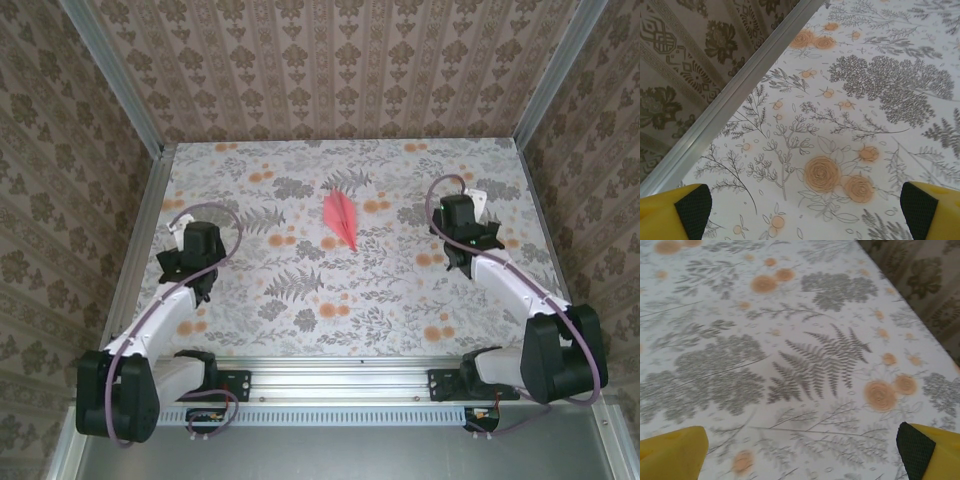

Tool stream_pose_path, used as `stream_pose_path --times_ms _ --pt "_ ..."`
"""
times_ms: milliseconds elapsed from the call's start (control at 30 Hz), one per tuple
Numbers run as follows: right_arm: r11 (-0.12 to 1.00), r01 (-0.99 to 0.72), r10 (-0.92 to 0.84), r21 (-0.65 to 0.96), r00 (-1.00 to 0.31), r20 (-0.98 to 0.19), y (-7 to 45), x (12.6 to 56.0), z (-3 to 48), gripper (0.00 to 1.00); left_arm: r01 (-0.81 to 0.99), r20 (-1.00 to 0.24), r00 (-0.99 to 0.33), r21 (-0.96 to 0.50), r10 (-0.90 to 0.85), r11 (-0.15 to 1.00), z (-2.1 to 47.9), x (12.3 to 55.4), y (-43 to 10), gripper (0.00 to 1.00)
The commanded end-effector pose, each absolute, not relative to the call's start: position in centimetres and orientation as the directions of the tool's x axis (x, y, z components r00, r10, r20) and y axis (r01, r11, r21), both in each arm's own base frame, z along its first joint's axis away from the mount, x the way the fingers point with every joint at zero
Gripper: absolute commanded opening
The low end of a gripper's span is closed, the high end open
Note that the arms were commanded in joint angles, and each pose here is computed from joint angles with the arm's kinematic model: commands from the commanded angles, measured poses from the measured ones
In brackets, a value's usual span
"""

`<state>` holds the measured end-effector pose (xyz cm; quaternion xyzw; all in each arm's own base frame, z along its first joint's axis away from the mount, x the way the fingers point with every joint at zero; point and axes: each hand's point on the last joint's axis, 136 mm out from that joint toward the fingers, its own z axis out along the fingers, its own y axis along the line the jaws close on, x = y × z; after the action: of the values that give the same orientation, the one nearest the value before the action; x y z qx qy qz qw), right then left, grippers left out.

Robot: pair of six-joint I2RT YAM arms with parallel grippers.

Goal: Fold a paper plane with a square sheet of paper (pick it up from the middle)
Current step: Reset both arms

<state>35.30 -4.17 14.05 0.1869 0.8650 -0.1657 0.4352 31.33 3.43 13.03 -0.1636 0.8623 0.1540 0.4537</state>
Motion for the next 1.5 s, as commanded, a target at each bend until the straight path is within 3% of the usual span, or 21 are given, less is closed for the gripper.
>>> stream_pose_path --times_ms 0,167,433,567,767,1467 --pt "0.827 0.553 0.161 -0.099 -0.401 -0.902 -6.7 35.7 15.7 1.0 -0.341 -0.903 -0.429 0.137 -0.024 0.93 15.3 33.7 2.8 1.0" --pt "0.878 0.465 0.107 -0.11 -0.415 -0.903 -6.3 36.3 13.3 1.0 -0.182 -0.914 -0.401 0.15 0.066 0.972 13.4 35.0 1.2 1.0" --pt "0.954 0.3 0.081 -0.003 -0.268 -0.96 -3.9 38.8 13.6 1.0 -0.016 -0.941 -0.328 0.093 0.082 0.996 12.3 37.5 -0.3 1.0" --pt "0.977 0.214 0.065 0.005 -0.272 -0.96 -2.7 39.1 11.5 1.0 0.033 -0.944 -0.315 0.092 0.098 0.995 11.8 38.4 -0.6 1.0" --pt "0.991 0.135 0.037 0.001 -0.265 -0.964 -1.5 39.4 10.4 1.0 0.03 -0.931 -0.355 0.077 0.083 0.997 9.4 39.5 -0.3 1.0" --pt "0.992 0.122 0.032 -0.005 -0.302 -0.953 -1.2 39.9 10.1 1.0 0.012 -0.92 -0.381 0.097 0.094 0.995 9.2 39.9 -0.2 1.0"
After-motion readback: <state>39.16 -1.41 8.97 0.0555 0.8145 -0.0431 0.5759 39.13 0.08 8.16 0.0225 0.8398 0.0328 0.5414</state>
